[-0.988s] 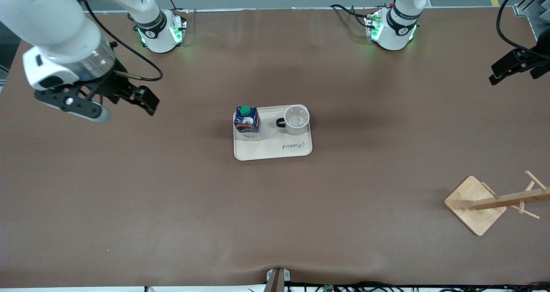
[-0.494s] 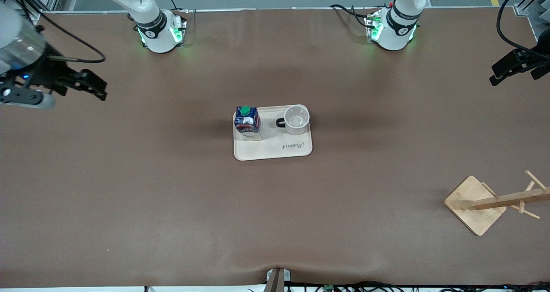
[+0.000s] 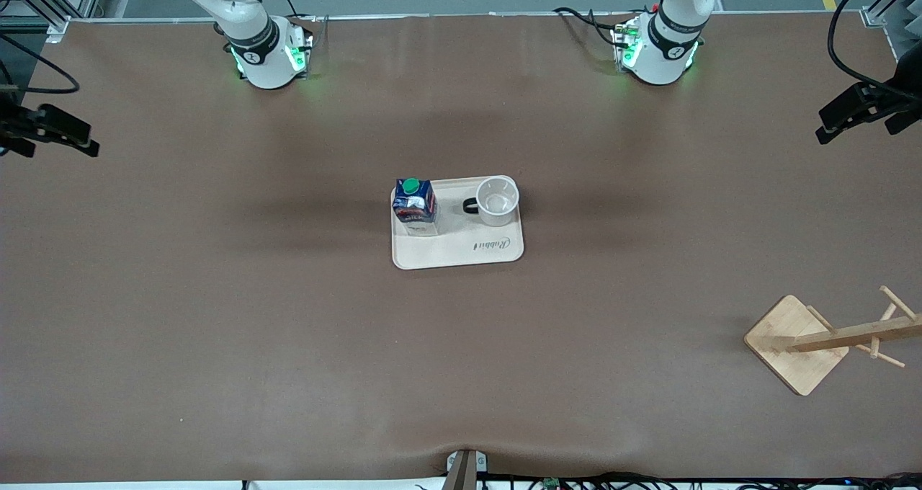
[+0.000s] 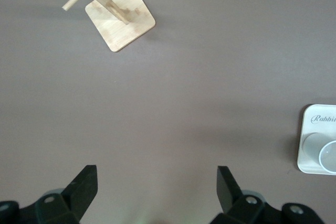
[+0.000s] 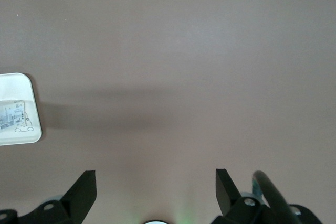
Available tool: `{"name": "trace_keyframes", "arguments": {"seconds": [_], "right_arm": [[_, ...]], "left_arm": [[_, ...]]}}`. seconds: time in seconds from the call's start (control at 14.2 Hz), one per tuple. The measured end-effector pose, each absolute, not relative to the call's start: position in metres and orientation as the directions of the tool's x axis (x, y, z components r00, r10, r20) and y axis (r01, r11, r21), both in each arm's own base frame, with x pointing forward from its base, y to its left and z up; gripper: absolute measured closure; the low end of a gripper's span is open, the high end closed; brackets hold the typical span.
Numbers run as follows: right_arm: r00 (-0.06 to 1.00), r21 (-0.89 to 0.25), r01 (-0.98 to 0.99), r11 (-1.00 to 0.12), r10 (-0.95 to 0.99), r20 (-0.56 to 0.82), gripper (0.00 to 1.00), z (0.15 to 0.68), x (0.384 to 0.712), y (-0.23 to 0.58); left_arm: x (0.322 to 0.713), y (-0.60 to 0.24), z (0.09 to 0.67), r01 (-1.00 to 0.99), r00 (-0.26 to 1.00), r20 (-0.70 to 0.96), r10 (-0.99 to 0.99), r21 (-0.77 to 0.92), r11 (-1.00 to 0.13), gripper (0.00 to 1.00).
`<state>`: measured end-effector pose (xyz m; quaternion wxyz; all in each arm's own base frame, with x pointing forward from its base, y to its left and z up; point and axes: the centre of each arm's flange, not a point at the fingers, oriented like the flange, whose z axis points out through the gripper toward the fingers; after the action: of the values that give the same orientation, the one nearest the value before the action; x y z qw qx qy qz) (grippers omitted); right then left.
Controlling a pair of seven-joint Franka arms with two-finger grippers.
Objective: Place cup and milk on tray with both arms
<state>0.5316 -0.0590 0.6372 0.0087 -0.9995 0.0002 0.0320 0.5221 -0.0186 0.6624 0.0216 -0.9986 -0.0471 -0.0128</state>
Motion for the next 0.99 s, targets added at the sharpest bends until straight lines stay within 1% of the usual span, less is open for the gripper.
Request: {"name": "trace_keyframes", "arguments": {"seconds": [0.21, 0.56, 0.85, 0.99], "right_arm": [[0.999, -0.024, 0.004, -1.000, 0.006, -0.051, 0.00, 0.640, 0.531, -0.066], [1.000, -0.019, 0.013, -1.000, 0.013, -0.008, 0.00, 0.657, 0.532, -0.062], [0.999, -0.024, 0.043, -0.999, 0.043, -0.010, 0.00, 0.657, 0.534, -0.045], [0.999, -0.048, 0.049, -0.998, 0.049, -0.007, 0.00, 0.657, 0.534, -0.039]], "left_arm": [[0.521, -0.043, 0.659, 0.062, 0.998, 0.019, 0.061, -0.046, -0.997, 0.00], [0.518, -0.043, 0.652, 0.096, 0.995, -0.012, 0.097, -0.052, -0.994, 0.00], [0.518, -0.041, 0.652, 0.100, 0.995, -0.012, 0.101, -0.052, -0.994, 0.00], [0.518, -0.039, 0.653, 0.105, 0.994, -0.009, 0.105, -0.051, -0.993, 0.00]]}}
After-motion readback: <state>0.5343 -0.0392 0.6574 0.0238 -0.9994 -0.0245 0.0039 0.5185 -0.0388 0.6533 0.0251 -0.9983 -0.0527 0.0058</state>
